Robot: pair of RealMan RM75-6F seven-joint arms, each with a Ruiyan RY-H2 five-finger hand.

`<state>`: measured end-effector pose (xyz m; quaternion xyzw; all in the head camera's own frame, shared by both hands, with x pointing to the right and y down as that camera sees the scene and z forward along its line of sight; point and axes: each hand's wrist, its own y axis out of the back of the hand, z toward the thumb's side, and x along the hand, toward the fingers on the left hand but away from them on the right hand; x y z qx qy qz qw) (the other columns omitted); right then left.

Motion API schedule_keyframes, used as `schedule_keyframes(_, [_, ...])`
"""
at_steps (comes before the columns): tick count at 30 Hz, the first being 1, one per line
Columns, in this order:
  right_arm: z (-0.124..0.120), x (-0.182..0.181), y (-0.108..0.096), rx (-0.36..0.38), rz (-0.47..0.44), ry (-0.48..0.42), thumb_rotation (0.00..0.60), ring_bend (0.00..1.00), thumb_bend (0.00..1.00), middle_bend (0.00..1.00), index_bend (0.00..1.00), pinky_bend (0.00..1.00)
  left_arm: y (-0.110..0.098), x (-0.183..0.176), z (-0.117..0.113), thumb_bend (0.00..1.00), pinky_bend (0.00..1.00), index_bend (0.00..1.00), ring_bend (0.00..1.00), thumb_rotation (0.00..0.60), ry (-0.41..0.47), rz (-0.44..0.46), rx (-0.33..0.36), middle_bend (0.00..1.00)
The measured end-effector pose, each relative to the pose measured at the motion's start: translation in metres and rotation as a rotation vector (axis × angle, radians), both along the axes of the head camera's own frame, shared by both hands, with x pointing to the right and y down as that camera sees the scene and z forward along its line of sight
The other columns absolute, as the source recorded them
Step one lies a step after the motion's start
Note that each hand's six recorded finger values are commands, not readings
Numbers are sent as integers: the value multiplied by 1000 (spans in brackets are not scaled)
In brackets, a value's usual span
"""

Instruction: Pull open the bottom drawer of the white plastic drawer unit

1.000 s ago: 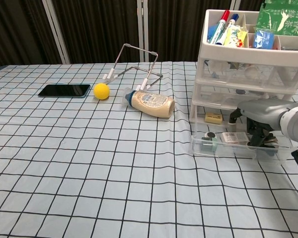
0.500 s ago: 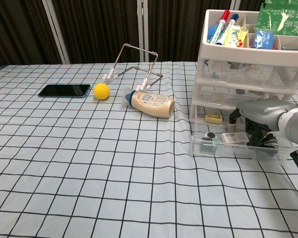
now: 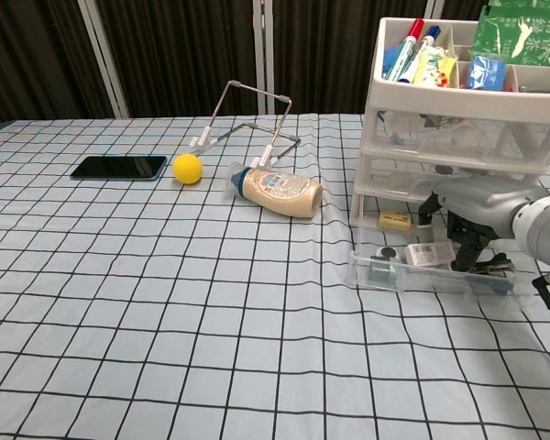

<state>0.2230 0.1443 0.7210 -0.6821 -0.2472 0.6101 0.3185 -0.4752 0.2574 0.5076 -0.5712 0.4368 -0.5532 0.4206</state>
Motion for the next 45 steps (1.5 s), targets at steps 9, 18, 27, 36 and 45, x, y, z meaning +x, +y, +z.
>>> schedule_keyframes(9, [-8,0,-4,29,-3,-8,600,1000,154,1000,599,882,0,0,0,0,0,0,0,600,0,2,0,0])
schedule_keyframes(18, [-23,1,-4,61,-9,-17,600,1000,154,1000,598,882,1,1,-1,0,0,0,0,600,4,5,2,0])
schedule_keyframes(27, [-41,5,0,85,-6,-24,600,1000,154,1000,598,882,4,2,-8,0,0,0,0,600,13,10,22,0])
schedule_keyframes(36, [-62,12,7,120,-7,-31,600,1000,153,1000,598,882,8,4,-14,0,0,0,0,600,23,25,39,0])
schedule_keyframes(45, [-93,33,10,168,26,-43,600,1000,153,1000,598,881,11,7,-17,0,0,0,0,600,24,33,48,0])
